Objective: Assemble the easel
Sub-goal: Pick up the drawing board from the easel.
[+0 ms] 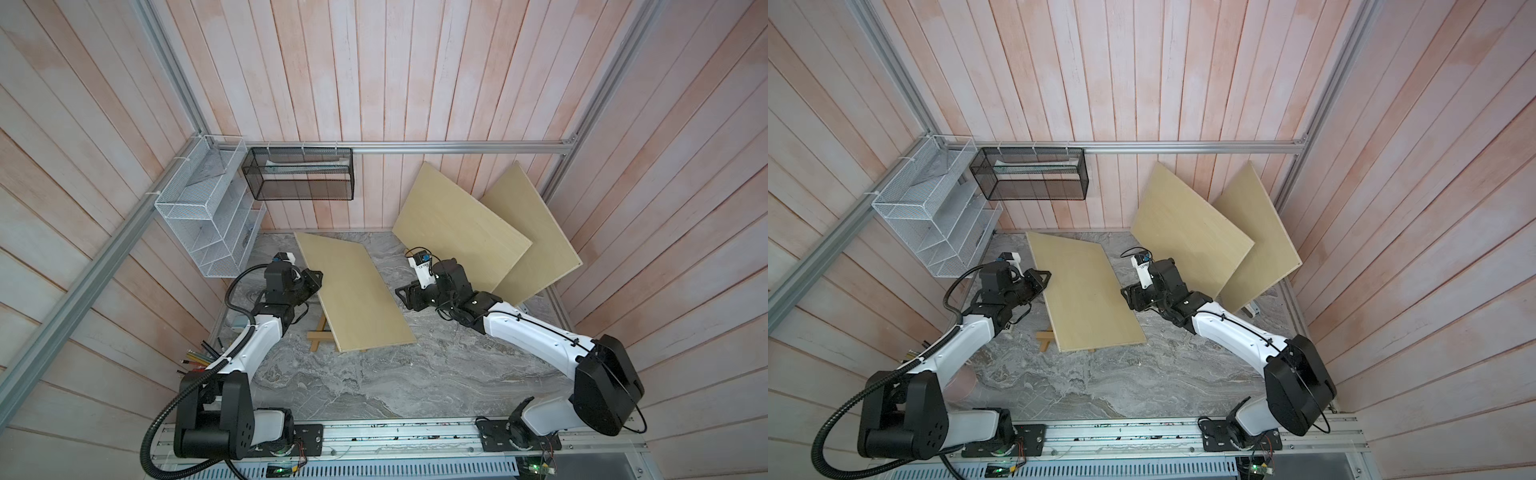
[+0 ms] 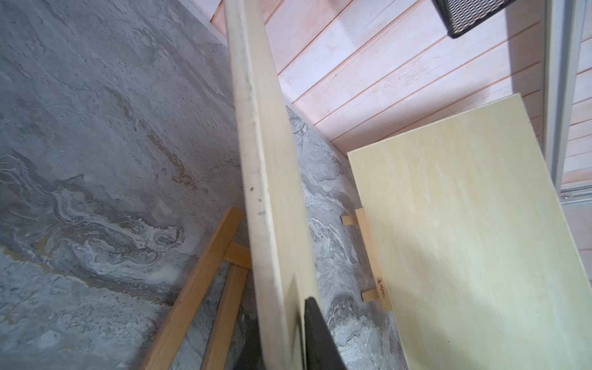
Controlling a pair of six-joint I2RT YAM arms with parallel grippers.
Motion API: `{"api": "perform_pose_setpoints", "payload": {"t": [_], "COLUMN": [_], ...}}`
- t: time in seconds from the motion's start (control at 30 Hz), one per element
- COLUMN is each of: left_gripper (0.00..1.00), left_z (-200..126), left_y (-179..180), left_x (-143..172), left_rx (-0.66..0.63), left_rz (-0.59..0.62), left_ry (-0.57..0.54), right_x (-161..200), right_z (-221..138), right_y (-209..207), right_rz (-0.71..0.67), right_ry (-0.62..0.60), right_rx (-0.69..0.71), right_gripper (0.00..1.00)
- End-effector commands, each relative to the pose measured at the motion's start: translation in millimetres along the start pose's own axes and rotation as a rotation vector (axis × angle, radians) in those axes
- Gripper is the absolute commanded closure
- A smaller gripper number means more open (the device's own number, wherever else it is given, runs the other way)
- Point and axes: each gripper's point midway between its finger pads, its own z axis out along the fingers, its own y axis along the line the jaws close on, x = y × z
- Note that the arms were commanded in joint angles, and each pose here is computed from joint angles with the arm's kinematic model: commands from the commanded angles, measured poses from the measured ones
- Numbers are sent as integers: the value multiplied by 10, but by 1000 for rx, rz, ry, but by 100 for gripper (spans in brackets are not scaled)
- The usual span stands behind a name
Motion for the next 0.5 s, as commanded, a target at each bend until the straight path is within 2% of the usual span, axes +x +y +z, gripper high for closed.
{"api": "perform_pose_setpoints", "payload": {"t": [0.0,0.13,0.3,0.47], "left_gripper": [100,100,100,100], "left_z": [-321,-622,-1028,-1435], "left_y": [-662,-955,-1256,-1449], "left_x": [-382,-545,-732,-951], "left_rx": [179,230,273,228], "left_rz": [88,121,187,264], "left_ry": [-97,-152,-237,-329], "right_x": [-155,-253,-281,-184], "right_z": [-65,-149,-140,14], "right_y": [-132,-323,-456,-380], "right_rz": [20,79,87,95], "right_ry": [-33,-72,-68,-16], "right_rx": [17,19,47,6], "right_gripper": [35,35,35,35]}}
